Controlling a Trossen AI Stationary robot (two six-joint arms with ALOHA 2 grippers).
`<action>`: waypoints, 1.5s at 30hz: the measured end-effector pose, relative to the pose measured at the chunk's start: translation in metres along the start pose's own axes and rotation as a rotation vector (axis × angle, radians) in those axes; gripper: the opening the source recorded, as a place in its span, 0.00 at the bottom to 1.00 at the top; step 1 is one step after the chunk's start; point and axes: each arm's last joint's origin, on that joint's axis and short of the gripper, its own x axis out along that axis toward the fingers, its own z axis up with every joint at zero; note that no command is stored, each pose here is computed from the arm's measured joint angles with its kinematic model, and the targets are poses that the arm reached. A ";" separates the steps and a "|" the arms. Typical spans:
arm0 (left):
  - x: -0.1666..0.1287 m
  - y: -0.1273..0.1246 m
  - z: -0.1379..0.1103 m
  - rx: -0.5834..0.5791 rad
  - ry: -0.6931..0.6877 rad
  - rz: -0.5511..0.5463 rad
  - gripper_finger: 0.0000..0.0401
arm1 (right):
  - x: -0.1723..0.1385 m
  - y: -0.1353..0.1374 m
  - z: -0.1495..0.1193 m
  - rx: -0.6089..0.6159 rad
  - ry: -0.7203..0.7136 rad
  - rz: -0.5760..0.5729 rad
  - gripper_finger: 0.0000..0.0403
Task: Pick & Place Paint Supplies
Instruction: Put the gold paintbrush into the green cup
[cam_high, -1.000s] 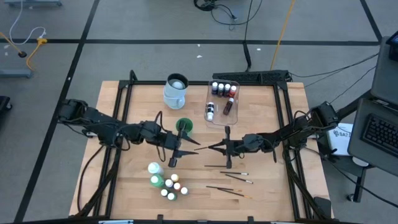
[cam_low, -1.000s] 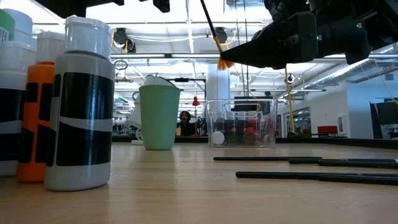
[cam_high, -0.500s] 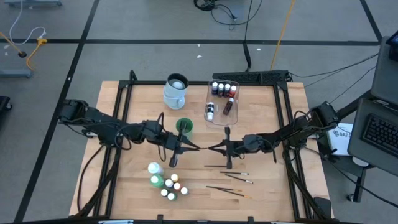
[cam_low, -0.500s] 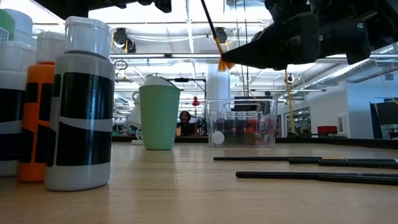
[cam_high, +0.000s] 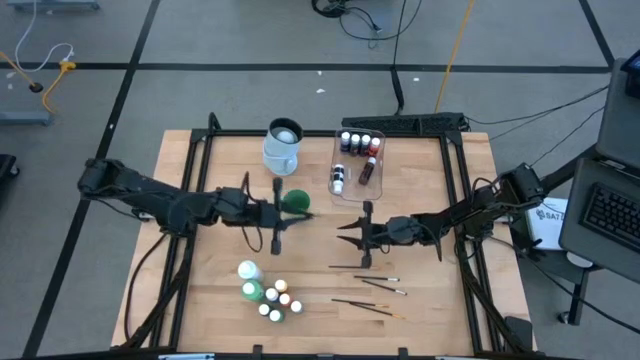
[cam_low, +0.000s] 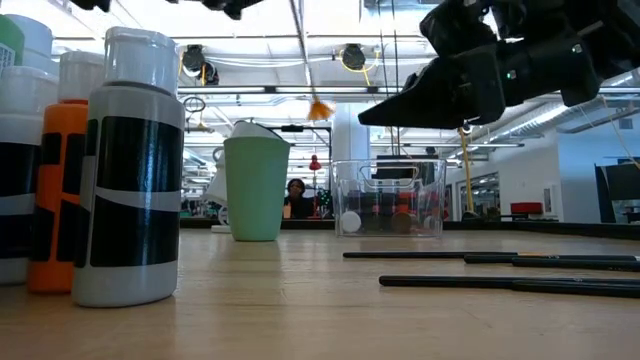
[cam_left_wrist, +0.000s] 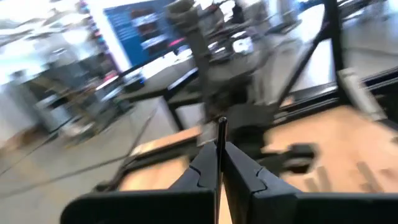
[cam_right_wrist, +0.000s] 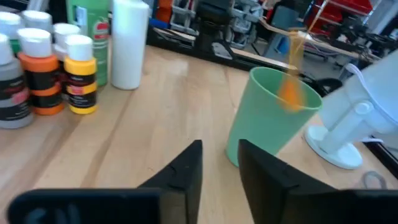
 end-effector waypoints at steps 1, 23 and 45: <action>-0.005 0.004 0.002 -0.005 0.022 0.041 0.00 | 0.000 0.000 0.000 0.005 -0.002 -0.008 0.27; -0.039 0.032 -0.018 -0.151 0.165 0.291 0.00 | 0.000 -0.001 0.000 0.055 0.003 -0.040 0.34; -0.040 0.035 -0.033 -0.191 0.195 0.298 0.00 | 0.000 -0.001 -0.001 0.073 0.016 -0.037 0.33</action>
